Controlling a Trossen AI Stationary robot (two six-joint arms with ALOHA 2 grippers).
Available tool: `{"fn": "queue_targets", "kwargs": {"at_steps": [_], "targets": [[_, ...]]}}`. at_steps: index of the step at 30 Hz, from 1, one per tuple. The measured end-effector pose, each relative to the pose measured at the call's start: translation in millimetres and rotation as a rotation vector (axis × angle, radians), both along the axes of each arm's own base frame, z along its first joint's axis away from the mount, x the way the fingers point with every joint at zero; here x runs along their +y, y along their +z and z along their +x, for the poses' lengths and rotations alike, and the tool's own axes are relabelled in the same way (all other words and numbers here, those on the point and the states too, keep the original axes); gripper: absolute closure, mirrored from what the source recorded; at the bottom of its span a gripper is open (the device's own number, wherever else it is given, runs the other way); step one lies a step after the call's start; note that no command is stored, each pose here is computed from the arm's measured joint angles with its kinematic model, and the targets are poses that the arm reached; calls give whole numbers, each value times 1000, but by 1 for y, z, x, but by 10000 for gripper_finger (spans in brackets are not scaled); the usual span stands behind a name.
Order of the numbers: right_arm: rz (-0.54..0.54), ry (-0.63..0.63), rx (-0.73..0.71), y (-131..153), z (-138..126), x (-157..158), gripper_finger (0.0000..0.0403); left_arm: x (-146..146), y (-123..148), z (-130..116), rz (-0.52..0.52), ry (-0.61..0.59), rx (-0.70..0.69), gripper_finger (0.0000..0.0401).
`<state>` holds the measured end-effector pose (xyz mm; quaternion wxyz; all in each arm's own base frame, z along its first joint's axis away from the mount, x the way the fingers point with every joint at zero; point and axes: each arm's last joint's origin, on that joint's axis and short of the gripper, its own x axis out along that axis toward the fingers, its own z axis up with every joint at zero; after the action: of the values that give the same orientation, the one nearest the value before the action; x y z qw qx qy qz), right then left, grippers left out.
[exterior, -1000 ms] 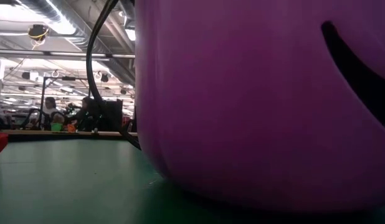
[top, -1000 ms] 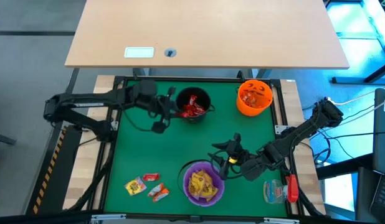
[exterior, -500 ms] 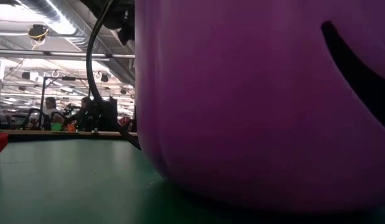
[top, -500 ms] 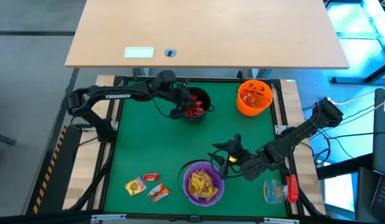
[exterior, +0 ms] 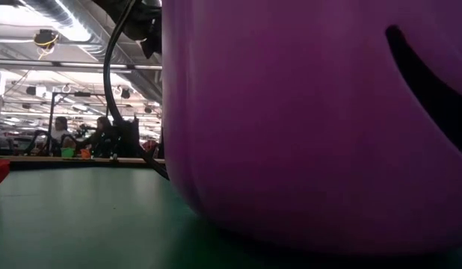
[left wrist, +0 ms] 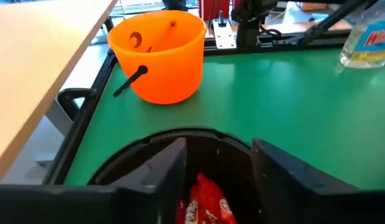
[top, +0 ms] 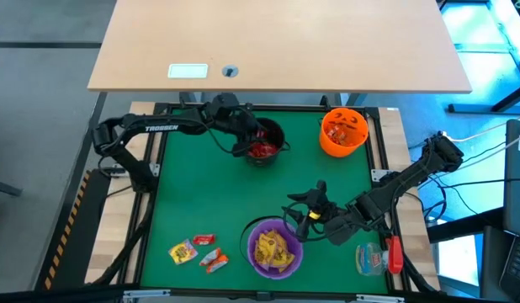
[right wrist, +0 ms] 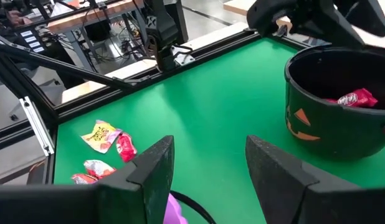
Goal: Sort candy
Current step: Put the red candy into the black bucket
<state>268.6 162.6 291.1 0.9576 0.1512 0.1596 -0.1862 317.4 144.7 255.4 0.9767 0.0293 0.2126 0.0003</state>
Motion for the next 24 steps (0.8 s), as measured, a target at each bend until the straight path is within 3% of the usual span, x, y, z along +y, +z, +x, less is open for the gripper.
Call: {"fn": "queue_targets", "kwargs": {"at_steps": [7, 15, 19, 24], "targets": [[22, 17, 5, 0, 0, 1, 205, -20, 42, -18, 13, -15, -109, 196], [-23, -2, 50, -5, -3, -2, 205, -72, 113, -70, 83, -114, -307, 194], [-42, -29, 40, -4, -3, -3, 205, -96, 126, -94, 92, -88, -298, 194], [-40, -35, 35, -4, -3, -3, 205, -126, 122, -113, 80, -131, -175, 193]]}}
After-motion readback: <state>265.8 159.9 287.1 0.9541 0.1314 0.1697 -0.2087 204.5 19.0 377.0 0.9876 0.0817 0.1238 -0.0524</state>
